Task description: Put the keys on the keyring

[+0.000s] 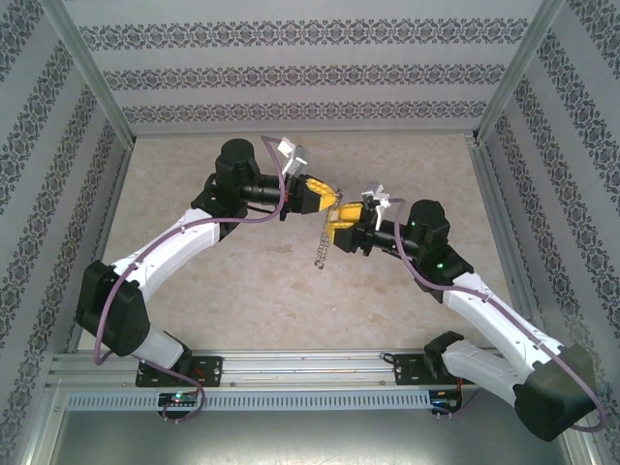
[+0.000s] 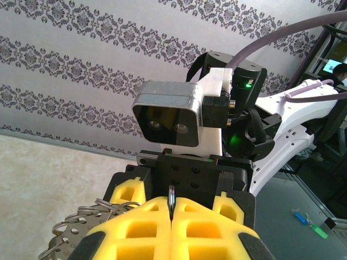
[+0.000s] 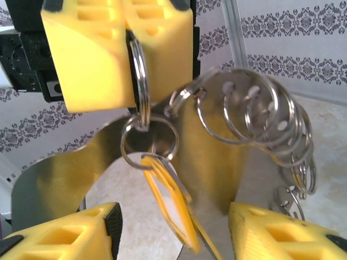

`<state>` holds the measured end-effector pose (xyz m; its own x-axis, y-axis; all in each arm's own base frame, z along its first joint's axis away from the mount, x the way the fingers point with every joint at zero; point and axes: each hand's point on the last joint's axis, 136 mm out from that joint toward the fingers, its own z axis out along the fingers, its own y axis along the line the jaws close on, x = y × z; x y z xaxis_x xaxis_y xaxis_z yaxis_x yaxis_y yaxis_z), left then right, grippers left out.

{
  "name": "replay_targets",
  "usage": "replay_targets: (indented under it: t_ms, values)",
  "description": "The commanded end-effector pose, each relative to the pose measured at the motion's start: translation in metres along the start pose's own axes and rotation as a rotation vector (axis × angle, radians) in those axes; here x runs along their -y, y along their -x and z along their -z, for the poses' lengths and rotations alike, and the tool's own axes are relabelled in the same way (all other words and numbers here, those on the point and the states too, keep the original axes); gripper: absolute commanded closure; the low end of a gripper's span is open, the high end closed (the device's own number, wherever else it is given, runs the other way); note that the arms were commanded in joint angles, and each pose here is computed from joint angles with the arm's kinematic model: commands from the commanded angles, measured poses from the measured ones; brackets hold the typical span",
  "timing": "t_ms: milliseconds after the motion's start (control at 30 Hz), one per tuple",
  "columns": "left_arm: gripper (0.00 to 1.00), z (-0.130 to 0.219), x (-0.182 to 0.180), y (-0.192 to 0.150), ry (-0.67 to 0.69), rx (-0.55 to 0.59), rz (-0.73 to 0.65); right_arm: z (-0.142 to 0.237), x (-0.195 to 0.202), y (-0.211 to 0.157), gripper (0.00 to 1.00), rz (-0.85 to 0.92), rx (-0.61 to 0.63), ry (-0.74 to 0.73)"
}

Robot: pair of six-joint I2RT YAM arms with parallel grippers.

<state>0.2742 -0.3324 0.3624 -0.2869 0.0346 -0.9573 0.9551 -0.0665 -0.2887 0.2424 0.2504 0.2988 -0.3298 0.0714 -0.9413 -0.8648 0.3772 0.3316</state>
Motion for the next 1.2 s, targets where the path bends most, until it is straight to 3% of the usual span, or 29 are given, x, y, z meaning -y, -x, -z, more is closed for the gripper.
replay_targets:
  t_ms: [0, 200, 767, 1167]
  values:
    - [1.0, 0.001, 0.021, 0.016, -0.034, 0.035, -0.08, -0.003, -0.008, 0.024, 0.55, 0.08, 0.062, 0.014]
    - [1.0, 0.001, 0.02, 0.015, -0.034, 0.038, -0.079, -0.006, -0.008, 0.024, 1.0, 0.081, 0.062, 0.017]
    - [1.0, 0.006, 0.017, 0.012, 0.038, 0.02, -0.119, 0.02, 0.001, 0.02, 1.0, 0.065, 0.015, -0.086]
    - [1.0, 0.007, 0.013, 0.006, 0.074, -0.007, -0.129, 0.004, -0.006, 0.026, 1.0, 0.087, -0.061, -0.059]
